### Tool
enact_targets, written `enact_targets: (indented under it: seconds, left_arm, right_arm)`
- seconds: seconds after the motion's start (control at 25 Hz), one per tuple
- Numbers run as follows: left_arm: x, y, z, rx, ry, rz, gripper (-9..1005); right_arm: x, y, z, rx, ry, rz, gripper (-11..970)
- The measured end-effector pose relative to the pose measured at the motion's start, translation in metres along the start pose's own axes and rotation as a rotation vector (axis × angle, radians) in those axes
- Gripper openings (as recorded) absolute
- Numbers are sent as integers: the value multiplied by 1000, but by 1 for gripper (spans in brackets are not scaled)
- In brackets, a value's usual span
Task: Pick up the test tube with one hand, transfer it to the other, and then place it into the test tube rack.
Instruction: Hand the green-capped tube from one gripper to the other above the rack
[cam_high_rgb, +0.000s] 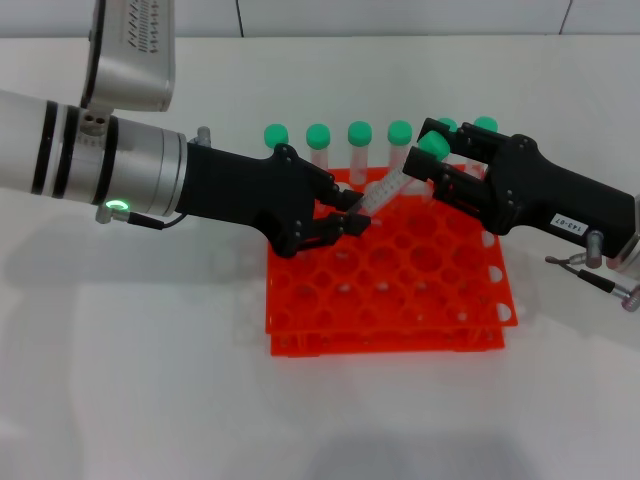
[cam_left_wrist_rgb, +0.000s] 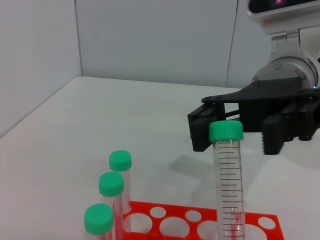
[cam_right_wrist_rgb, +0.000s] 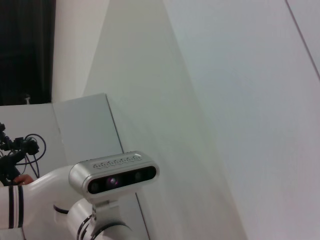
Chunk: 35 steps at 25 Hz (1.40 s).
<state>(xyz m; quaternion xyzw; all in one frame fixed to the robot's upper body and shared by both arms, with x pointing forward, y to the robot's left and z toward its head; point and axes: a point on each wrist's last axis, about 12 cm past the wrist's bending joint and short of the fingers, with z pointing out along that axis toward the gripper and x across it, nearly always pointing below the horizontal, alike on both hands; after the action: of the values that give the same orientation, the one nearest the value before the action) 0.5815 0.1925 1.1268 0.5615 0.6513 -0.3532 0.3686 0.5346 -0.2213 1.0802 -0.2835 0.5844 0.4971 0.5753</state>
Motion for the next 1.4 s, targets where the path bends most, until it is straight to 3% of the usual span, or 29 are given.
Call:
enact_targets:
  seconds: [0.08, 0.32, 1.16, 1.4]
  left_arm:
    - [0, 0, 0, 0, 0, 0, 321]
    - [0, 0, 0, 2, 1, 9, 326]
    - [-11, 1, 0, -1, -25, -87, 342]
    - [-27, -1, -16, -37, -8, -119, 546]
  right_arm:
    - [0, -1, 0, 5, -2, 1, 528]
    - [-1, -1, 1, 7, -4, 2, 301]
    - [-1, -1, 1, 8, -6, 9, 254]
    - [-1, -1, -2, 10, -7, 9, 254]
